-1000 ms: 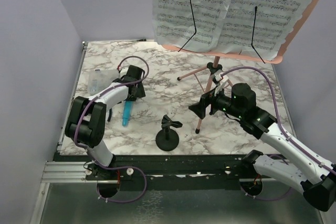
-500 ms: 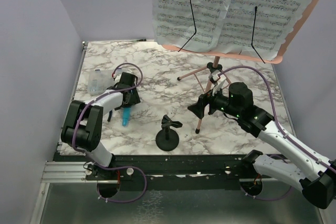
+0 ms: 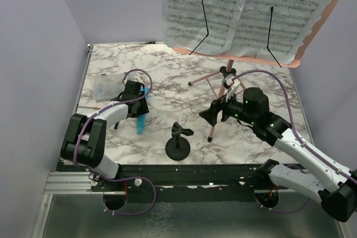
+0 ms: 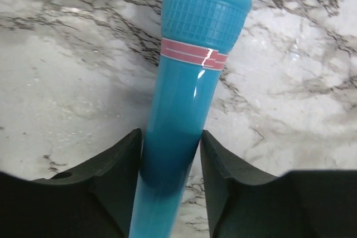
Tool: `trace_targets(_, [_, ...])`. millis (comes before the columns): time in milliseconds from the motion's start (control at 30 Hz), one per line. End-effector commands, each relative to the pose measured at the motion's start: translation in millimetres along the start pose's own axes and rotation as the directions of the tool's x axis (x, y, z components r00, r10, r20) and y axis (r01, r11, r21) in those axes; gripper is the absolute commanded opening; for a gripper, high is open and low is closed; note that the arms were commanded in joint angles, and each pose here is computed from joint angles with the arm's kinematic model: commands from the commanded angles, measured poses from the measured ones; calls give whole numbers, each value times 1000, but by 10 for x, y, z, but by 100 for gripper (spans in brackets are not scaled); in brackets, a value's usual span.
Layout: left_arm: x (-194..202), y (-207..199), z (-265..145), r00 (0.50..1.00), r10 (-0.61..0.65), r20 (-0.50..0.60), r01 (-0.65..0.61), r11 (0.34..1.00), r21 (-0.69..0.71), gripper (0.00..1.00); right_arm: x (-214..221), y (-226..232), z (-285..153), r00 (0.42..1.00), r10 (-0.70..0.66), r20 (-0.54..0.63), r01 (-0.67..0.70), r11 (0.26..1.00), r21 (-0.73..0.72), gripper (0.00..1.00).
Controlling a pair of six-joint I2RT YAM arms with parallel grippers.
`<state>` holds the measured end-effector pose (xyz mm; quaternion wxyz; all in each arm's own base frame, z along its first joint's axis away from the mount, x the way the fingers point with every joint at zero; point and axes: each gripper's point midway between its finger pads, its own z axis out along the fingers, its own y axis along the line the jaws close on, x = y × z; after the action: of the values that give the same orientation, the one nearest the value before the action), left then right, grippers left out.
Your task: Set up the instrument practice props
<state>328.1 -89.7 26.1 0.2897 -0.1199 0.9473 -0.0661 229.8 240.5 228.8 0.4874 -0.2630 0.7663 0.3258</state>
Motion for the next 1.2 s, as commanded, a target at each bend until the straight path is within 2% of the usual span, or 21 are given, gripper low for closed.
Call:
trace_targets(0, [118,-248,-106,999,31,-40,-24,986,166,41,-41,-4,20,999,-20,27,20,1000,2,93])
trace_targets(67, [59,-296,-160,999,32,-16,-28,981,190,32,-37,-2,31,999,-16,27,16,1000,0,93])
trace_targets(233, [-117,-403,-322,998,26,50,-38,970,239,24,-71,17,48,999,-16,37,17,1000,-11,93])
trace_targets(300, [-214,-435,-410,996,10,90,-32,967,252,7,-110,27,40,999,-19,44,20,1000,-13,93])
trace_targets(533, [-592,-551,-866,967,-72,245,-8,950,313,3,-246,71,-15,997,-29,66,31,999,-20,93])
trace_targets(667, [-826,-705,-1246,930,-103,353,-53,913,405,1,-355,134,-54,995,-19,100,24,999,-42,93])
trace_targets(867, [-1070,-973,-2067,823,-165,543,-217,793,570,0,-521,255,-125,990,-9,143,22,996,-89,93])
trace_targets(1033, [-1037,-1169,-2796,722,-256,643,-388,620,682,0,-673,347,-189,984,-1,177,23,992,-121,93])
trace_targets(1100, [-985,-1240,-3049,704,-286,650,-440,543,715,0,-730,389,-215,982,5,190,22,990,-137,93])
trace_targets(1167, [-915,-1313,-3241,709,-296,641,-476,469,744,0,-787,434,-242,978,13,206,20,988,-156,94])
